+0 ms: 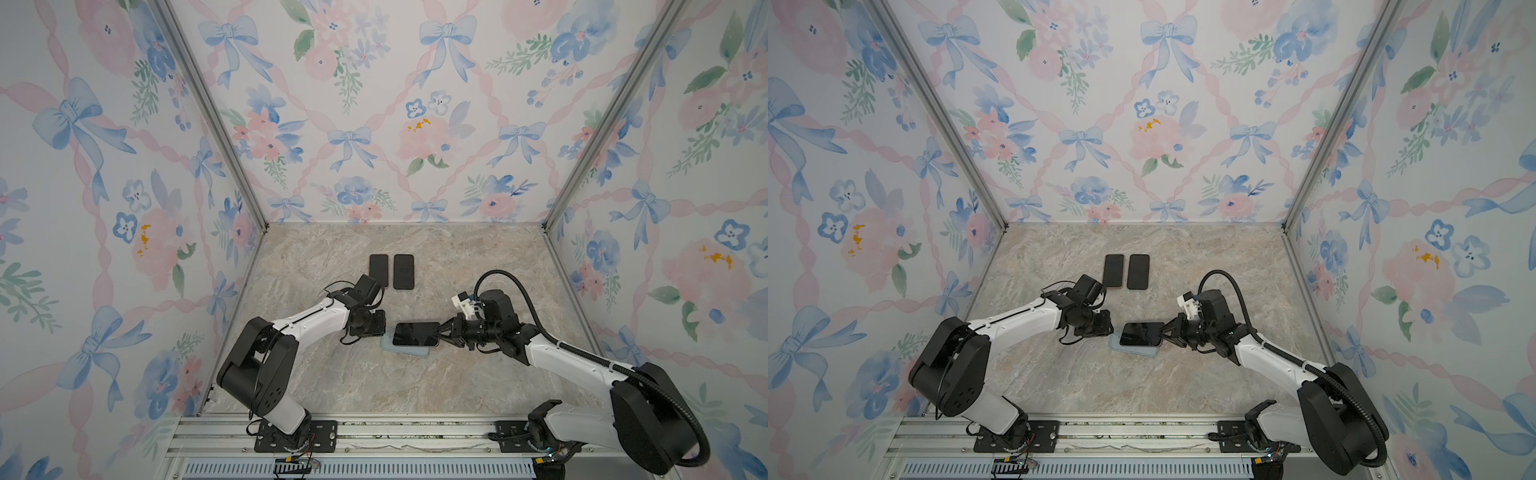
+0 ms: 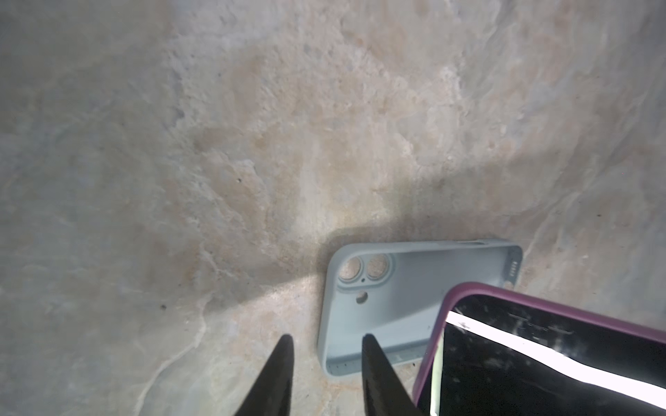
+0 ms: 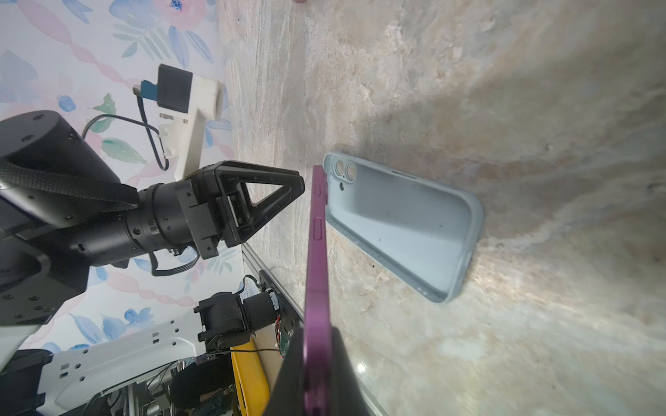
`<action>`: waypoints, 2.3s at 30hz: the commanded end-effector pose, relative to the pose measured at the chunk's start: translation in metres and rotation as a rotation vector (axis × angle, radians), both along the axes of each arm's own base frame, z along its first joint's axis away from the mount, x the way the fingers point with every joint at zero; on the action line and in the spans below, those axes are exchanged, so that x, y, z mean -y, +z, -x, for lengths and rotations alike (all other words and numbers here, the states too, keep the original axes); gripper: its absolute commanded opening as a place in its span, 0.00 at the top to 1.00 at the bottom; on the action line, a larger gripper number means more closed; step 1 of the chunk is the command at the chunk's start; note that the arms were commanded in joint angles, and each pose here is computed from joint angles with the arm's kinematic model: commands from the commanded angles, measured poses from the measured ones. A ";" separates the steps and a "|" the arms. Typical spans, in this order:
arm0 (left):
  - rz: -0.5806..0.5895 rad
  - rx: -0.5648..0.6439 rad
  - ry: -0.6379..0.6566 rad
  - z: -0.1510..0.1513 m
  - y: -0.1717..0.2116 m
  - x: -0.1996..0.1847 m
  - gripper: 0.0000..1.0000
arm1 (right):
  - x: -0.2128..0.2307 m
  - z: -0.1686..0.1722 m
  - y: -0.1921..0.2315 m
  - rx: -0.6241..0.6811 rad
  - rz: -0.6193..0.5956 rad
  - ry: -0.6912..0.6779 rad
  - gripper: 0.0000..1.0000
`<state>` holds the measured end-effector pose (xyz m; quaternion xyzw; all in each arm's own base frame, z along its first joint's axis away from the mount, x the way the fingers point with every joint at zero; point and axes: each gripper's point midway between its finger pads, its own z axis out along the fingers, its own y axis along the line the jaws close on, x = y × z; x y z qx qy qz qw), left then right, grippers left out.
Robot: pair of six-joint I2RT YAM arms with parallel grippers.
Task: Put the phone into the phone case
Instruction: 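Insert the phone edge into the case with the right gripper while the left holds it, then press the phone down into the pale blue case with both grippers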
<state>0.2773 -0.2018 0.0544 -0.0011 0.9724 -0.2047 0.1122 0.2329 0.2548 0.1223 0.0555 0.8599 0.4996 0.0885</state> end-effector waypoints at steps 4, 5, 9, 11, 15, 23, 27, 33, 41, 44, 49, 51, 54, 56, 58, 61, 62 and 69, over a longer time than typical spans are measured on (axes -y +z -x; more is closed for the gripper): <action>0.226 -0.002 -0.027 -0.004 0.009 0.022 0.59 | -0.015 -0.010 0.014 0.061 -0.054 0.061 1.00; 0.233 -0.009 -0.026 -0.004 0.007 0.023 0.58 | -0.015 -0.011 0.012 0.056 -0.052 0.064 1.00; 0.236 -0.032 -0.025 -0.002 -0.002 0.021 0.56 | -0.017 -0.013 0.003 0.040 -0.050 0.074 1.00; 0.245 -0.035 -0.023 -0.002 -0.003 0.021 0.55 | -0.019 -0.013 -0.002 0.027 -0.053 0.079 1.00; 0.250 -0.046 -0.021 0.000 -0.010 0.020 0.54 | -0.018 -0.013 -0.010 0.010 -0.047 0.079 1.00; 0.259 -0.078 -0.018 0.007 -0.023 0.020 0.53 | -0.012 -0.019 -0.021 -0.006 -0.027 0.065 1.00; 0.264 -0.084 -0.018 0.009 -0.025 0.020 0.53 | -0.012 -0.020 -0.027 -0.022 -0.019 0.061 1.00; 0.275 -0.082 -0.018 0.008 -0.026 0.022 0.53 | -0.014 -0.014 -0.035 -0.059 -0.031 0.091 1.00; 0.275 -0.111 -0.012 0.020 -0.035 0.018 0.53 | -0.019 -0.015 -0.046 -0.090 -0.048 0.091 1.00; 0.279 -0.111 -0.009 0.022 -0.035 0.017 0.53 | -0.020 -0.014 -0.049 -0.098 -0.048 0.093 1.00; 0.287 -0.108 -0.008 0.024 -0.034 0.018 0.54 | -0.022 -0.014 -0.054 -0.108 -0.044 0.098 1.00; 0.291 -0.105 -0.010 0.024 -0.032 0.019 0.54 | -0.023 -0.014 -0.056 -0.112 -0.042 0.100 1.00; 0.294 -0.104 -0.009 0.026 -0.032 0.019 0.54 | -0.025 -0.014 -0.059 -0.118 -0.041 0.106 1.00; 0.295 -0.102 -0.010 0.026 -0.032 0.019 0.54 | -0.027 -0.014 -0.057 -0.110 -0.045 0.115 1.00; 0.297 -0.103 -0.011 0.027 -0.032 0.020 0.54 | -0.028 -0.012 -0.066 -0.136 -0.033 0.120 1.00; 0.299 -0.099 -0.014 0.027 -0.031 0.020 0.54 | -0.030 -0.010 -0.071 -0.147 -0.029 0.135 1.00; 0.301 -0.097 -0.014 0.027 -0.030 0.021 0.54 | -0.030 -0.009 -0.073 -0.153 -0.029 0.137 1.00; 0.306 -0.095 -0.021 0.030 -0.029 0.026 0.54 | -0.027 -0.003 -0.088 -0.191 0.017 0.147 1.00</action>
